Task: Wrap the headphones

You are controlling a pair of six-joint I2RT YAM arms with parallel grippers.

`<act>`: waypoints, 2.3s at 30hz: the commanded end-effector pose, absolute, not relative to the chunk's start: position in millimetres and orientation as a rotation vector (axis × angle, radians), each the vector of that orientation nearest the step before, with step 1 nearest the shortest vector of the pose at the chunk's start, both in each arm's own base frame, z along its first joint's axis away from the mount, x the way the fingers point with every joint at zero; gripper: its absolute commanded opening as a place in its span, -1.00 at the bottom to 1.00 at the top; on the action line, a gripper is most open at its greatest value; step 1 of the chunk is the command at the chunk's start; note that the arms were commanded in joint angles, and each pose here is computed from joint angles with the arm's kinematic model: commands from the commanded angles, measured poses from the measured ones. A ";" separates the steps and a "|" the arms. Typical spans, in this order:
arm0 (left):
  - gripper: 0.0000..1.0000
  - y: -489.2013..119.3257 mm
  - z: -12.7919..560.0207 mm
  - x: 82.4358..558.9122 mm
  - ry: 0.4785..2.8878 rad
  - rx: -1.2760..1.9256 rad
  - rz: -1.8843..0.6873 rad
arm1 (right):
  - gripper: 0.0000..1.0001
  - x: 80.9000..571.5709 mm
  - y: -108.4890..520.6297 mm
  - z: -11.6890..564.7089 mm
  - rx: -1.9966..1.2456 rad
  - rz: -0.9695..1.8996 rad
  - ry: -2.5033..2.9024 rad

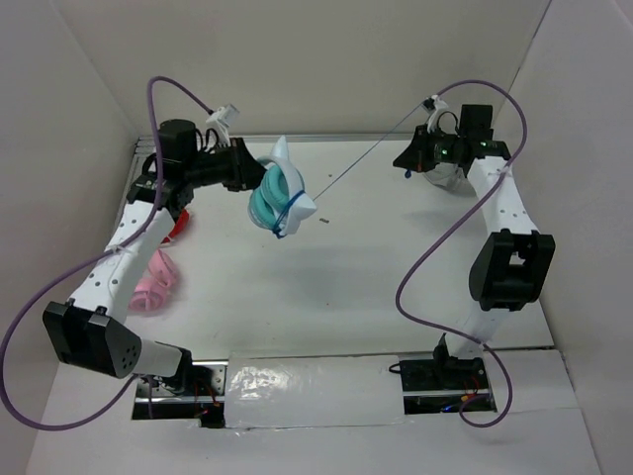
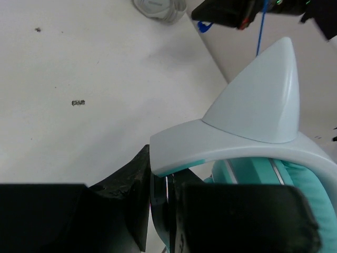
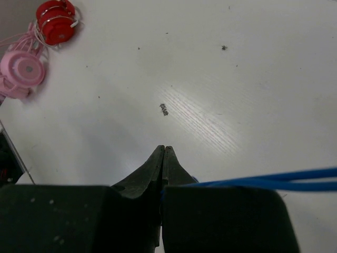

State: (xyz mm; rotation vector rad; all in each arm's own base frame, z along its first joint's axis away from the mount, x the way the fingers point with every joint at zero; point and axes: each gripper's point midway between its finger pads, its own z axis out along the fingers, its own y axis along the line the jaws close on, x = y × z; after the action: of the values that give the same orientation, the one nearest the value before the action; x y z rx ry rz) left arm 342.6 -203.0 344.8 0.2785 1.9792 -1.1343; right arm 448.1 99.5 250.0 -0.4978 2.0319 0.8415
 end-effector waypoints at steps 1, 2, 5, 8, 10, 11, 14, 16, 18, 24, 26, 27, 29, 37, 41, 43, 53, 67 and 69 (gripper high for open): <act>-1.00 -211.6 338.4 328.4 1.946 0.415 -1.065 | -1.00 436.5 97.1 270.4 -0.452 0.919 2.087; -1.00 -209.0 325.0 334.1 1.993 0.389 -1.010 | -1.00 435.4 98.8 281.1 -0.461 0.912 2.076; -1.00 -202.4 296.6 347.0 2.093 0.328 -0.842 | -1.00 429.2 109.7 300.6 -0.489 0.879 2.058; -1.00 -203.7 269.9 350.6 2.153 0.342 -0.749 | -1.00 422.1 119.5 322.0 -0.499 0.838 2.037; -1.00 -207.2 254.8 351.8 2.182 0.338 -0.719 | -1.00 411.3 133.9 339.3 -0.533 0.824 2.032; -1.00 -203.7 241.4 358.7 2.223 0.287 -0.664 | -1.00 409.7 134.0 343.8 -0.532 0.782 2.037; -1.00 -192.9 208.7 369.8 2.357 0.150 -0.560 | -1.00 390.6 156.8 359.4 -0.590 0.748 2.015; -1.00 -181.1 194.6 375.6 2.425 0.067 -0.459 | -1.00 377.1 162.9 373.6 -0.607 0.696 1.986; -1.00 -173.0 175.5 384.0 2.481 -0.022 -0.384 | -1.00 356.0 178.7 393.8 -0.656 0.676 1.930; -1.00 -165.9 146.7 410.6 2.575 -0.224 -0.220 | -1.00 286.6 239.2 432.7 -0.869 0.754 1.767; -1.00 -167.0 143.2 414.9 2.598 -0.289 -0.195 | -1.00 275.5 258.5 429.7 -0.928 0.779 1.760; -1.00 -167.0 142.9 416.7 2.605 -0.314 -0.176 | -1.00 263.3 276.1 429.8 -0.975 0.816 1.746; -1.00 -168.8 144.1 422.7 2.617 -0.382 -0.146 | -1.00 258.5 299.9 414.3 -1.031 0.833 1.788; -1.00 -178.6 181.9 453.8 2.528 -0.606 -0.331 | -1.00 217.8 375.3 341.0 -1.194 0.971 1.914; -1.00 -191.4 203.7 458.5 2.486 -0.639 -0.482 | -1.00 188.8 410.5 308.4 -1.338 0.981 1.905; -1.00 -194.6 216.8 459.8 2.448 -0.643 -0.553 | -1.00 182.9 421.2 297.0 -1.377 0.999 1.886; -1.00 -173.0 283.7 448.9 2.199 -0.691 -0.838 | -0.80 185.9 390.0 222.4 -0.858 1.006 2.169; -1.00 -179.6 365.0 446.5 1.953 -0.750 -1.047 | 0.28 210.8 341.8 232.3 -0.182 0.830 2.072; -1.00 -178.6 374.1 444.4 1.928 -0.737 -1.054 | 0.41 213.7 331.1 224.5 -0.094 0.813 2.088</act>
State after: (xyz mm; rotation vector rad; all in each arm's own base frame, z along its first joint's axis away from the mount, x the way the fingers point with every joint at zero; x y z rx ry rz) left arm 447.2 -172.6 301.8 -0.8018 2.1165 -0.9187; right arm 192.2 350.0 210.1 -0.3787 2.1460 0.8420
